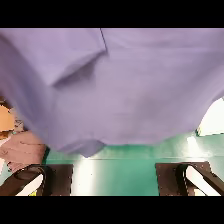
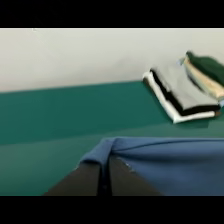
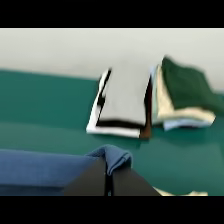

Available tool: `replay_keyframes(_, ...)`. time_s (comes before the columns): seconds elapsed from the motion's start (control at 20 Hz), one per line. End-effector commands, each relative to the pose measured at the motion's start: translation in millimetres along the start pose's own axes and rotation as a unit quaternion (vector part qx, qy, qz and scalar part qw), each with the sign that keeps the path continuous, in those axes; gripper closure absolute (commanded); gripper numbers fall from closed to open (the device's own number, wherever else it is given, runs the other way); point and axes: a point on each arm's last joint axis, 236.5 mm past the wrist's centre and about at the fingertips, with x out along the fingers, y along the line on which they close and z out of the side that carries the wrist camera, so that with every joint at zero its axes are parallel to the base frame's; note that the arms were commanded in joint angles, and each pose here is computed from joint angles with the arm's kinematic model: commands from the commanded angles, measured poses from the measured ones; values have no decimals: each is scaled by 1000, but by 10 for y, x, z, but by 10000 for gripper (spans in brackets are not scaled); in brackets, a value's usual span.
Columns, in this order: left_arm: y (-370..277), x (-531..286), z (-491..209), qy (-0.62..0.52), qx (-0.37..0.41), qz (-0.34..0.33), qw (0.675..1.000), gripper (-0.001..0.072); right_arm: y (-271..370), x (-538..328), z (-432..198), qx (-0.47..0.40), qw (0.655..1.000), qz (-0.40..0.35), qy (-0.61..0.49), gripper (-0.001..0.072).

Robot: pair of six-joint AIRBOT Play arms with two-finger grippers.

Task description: Fold the shirts.

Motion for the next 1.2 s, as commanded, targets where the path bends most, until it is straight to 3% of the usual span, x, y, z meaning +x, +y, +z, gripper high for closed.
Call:
replay_keyframes(0.0, 357, 1004, -1192, 162, -41, 34, 985, 685, -280, 810, -836, 59, 988, 16, 143, 698)
replay_keyframes(0.35, 638, 2536, -3148, 343, -127, 34, 930, 685, -260, 2320, -3068, 142, 906, 70, 393, 698)
replay_keyframes(0.5, 861, 2786, -3312, 350, -172, 36, 920, 684, -180, 2766, -3210, 136, 906, 80, 394, 698)
replay_keyframes(0.7, 867, 2720, -2994, 338, -189, -24, 921, 684, -207, 2901, -2843, 115, 921, 83, 364, 697)
replay_keyframes(0.85, 782, 2407, -3247, 419, -175, -45, 890, 684, -348, 2637, -2879, 83, 916, 55, 390, 697)
replay_keyframes(1.15, 753, 2087, -3978, 510, -194, -37, 837, 684, -330, 2268, -3632, 90, 888, 34, 451, 696)
